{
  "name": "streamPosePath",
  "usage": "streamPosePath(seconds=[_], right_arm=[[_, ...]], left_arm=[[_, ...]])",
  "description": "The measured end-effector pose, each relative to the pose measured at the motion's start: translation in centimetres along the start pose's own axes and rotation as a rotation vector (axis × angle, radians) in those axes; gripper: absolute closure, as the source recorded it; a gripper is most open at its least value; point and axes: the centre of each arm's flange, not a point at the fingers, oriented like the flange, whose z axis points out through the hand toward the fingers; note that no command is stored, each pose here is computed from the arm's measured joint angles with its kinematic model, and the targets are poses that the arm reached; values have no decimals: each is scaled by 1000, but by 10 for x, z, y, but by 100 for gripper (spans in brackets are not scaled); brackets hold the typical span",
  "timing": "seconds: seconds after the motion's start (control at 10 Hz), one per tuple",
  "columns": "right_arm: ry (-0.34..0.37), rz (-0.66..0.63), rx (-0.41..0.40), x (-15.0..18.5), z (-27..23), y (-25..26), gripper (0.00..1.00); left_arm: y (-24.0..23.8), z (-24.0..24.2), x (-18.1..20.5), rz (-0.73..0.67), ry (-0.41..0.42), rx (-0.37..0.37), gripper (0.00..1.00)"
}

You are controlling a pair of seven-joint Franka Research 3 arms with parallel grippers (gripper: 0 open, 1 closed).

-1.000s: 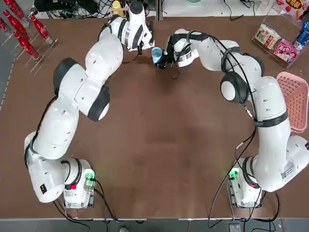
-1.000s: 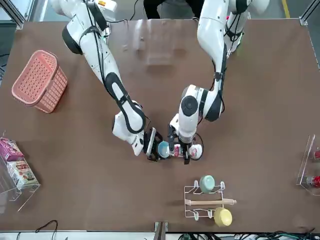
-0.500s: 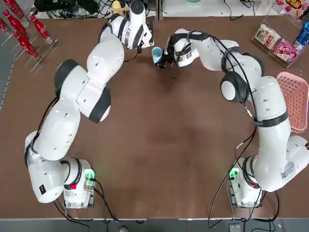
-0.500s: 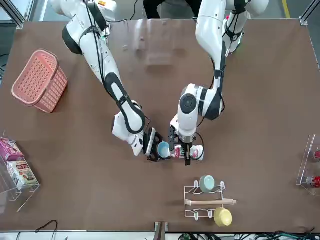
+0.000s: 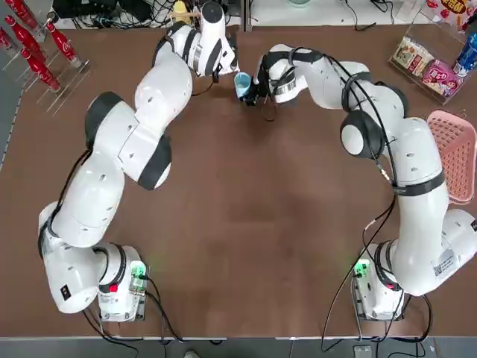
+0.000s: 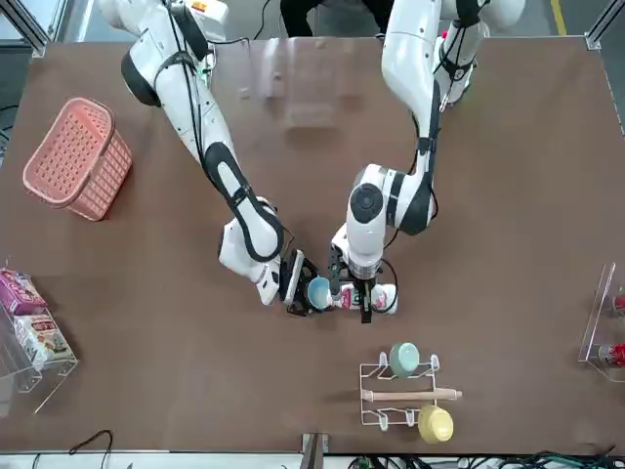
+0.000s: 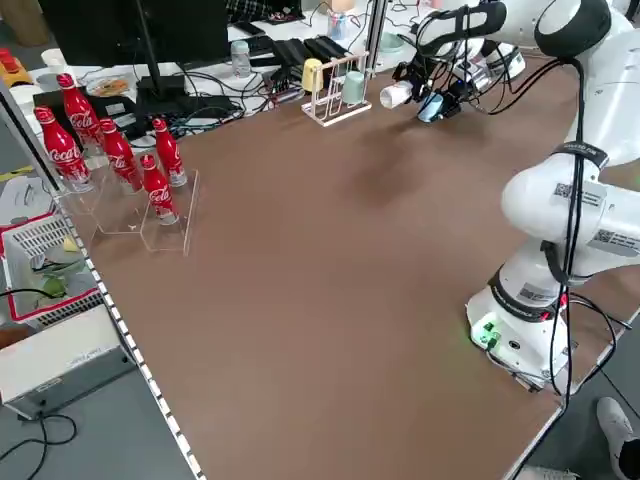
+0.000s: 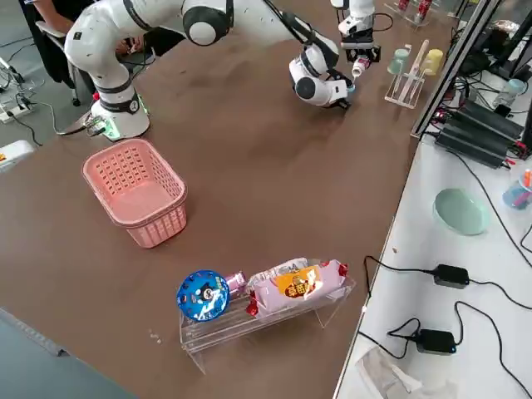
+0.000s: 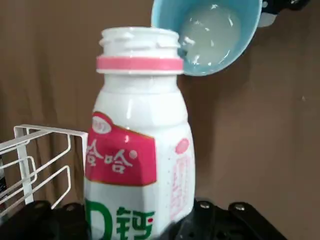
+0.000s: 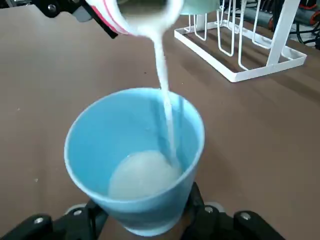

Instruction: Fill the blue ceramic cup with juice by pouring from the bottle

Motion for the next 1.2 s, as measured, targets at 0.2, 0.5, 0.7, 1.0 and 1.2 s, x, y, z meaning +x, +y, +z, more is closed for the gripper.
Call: streamPosePath(seconds=[0.2, 0.5, 0.7, 1.0, 1.2], right_arm=[[0, 0, 0, 0, 0, 0, 33], [0, 1, 0, 0, 0, 0, 33], [0, 1, -1, 0, 0, 0, 33], [1, 2, -1, 0, 0, 0, 33], [1, 2, -1, 0, 0, 0, 33]], left_arm=[[2, -1, 3, -11, 2, 1, 56], [4, -2, 7, -118, 72, -37, 55], [3, -1, 5, -151, 96, -52, 55], [-3, 5, -5, -218, 200, -106, 55], [-9, 6, -12, -238, 245, -120, 55]])
